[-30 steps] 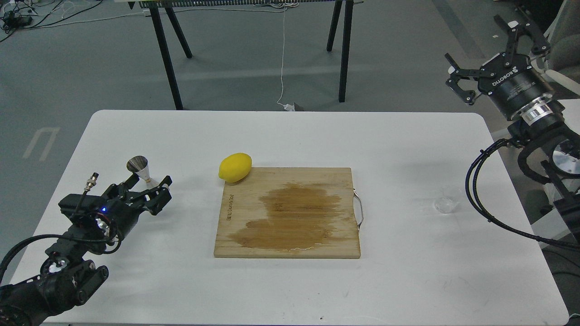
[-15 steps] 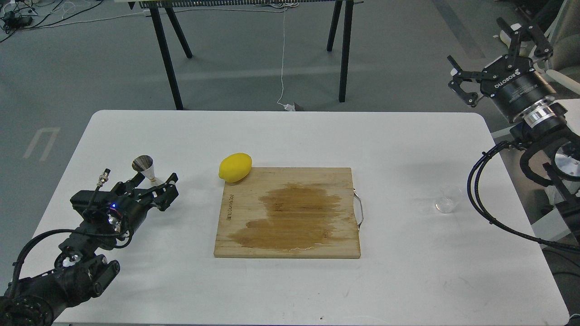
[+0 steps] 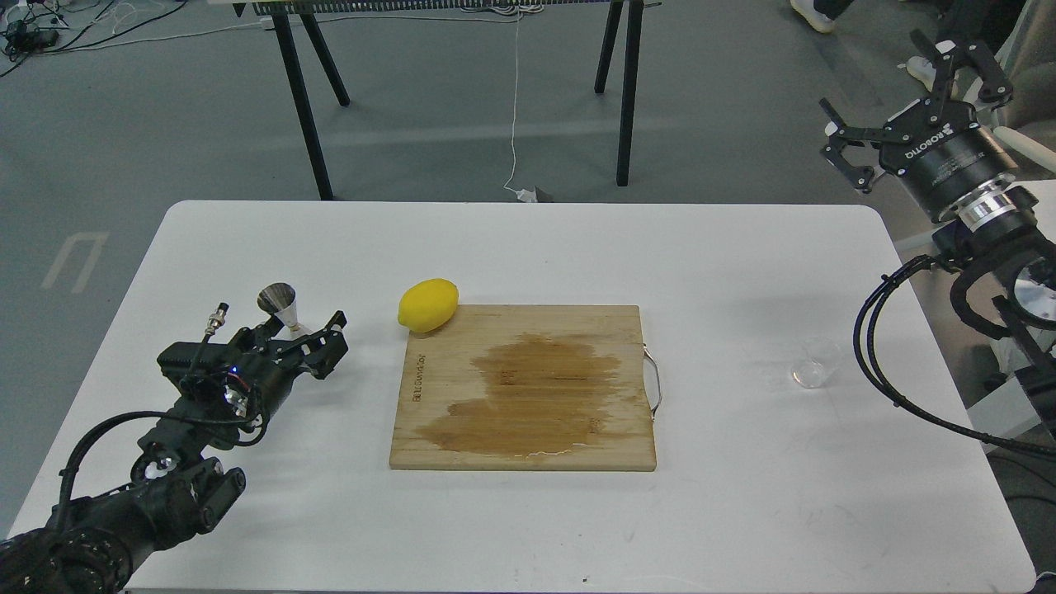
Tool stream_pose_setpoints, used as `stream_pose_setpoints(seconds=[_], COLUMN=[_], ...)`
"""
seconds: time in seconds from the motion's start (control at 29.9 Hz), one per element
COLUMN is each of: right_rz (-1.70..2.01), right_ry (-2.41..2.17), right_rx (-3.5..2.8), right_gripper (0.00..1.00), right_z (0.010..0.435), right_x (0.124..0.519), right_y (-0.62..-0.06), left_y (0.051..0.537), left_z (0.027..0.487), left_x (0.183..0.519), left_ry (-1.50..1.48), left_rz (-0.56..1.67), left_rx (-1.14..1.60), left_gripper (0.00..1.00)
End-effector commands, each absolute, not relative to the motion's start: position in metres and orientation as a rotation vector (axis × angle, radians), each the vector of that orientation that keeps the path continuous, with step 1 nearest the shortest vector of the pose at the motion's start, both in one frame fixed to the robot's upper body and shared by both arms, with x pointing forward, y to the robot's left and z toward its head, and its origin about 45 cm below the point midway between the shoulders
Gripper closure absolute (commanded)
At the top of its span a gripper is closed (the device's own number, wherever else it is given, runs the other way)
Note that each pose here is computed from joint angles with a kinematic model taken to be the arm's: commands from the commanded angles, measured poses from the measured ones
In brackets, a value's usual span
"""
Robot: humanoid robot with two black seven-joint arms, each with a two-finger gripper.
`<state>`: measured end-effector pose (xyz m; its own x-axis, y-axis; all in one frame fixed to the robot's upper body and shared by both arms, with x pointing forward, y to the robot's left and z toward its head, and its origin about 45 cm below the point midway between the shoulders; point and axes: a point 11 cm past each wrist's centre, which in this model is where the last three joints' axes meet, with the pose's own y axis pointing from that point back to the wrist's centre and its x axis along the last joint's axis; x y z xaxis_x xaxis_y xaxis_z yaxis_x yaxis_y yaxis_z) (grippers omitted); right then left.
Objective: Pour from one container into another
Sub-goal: 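Close the left gripper around the steel jigger, then lift the jigger with the left gripper and carry it over the board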
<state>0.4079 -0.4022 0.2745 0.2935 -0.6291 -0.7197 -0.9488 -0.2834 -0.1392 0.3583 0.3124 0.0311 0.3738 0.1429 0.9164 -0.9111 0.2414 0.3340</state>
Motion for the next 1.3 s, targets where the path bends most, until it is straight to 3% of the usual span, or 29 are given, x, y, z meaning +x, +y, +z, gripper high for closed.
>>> stream_pose_setpoints(seconds=[0.0,0.57,0.7,0.87,1.04,1.17,1.27], right_rz=[0.745,0.747,0.747,0.751,0.751,0.751,0.751], right_ry=[1.405,1.406,1.406,1.41,1.41,1.41,1.414], right_rx=[-2.006,-2.006,-2.006,-2.004,-2.004,-2.004,-2.003], right_gripper=[0.0,0.0,0.0,0.0,0.0,0.0,0.0], right_z=[0.274,0.273,0.273,0.271,0.271,0.271,0.271], right_x=[0.407,0.407,0.407,0.406,0.406,0.406,0.406], right_y=[-0.403,-0.403,-0.403,-0.403,-0.403,-0.403,-0.405], left_y=[0.309,0.316,0.315,0.316,0.312,0.305,0.291], left_z=[0.031,0.023,0.023,0.023,0.031,0.071,0.134], left_x=[0.359,0.353,0.353,0.353,0.362,0.402,0.447], left_ry=[-0.902,-0.885,-0.884,-0.883,-0.89,-0.981,-1.115], left_rz=[0.874,0.869,0.869,0.872,0.897,0.94,0.983], left_rx=[1.068,1.116,1.115,1.116,1.091,1.044,0.929], left_gripper=[0.12,0.52,0.66,0.98,1.0,1.0,1.0])
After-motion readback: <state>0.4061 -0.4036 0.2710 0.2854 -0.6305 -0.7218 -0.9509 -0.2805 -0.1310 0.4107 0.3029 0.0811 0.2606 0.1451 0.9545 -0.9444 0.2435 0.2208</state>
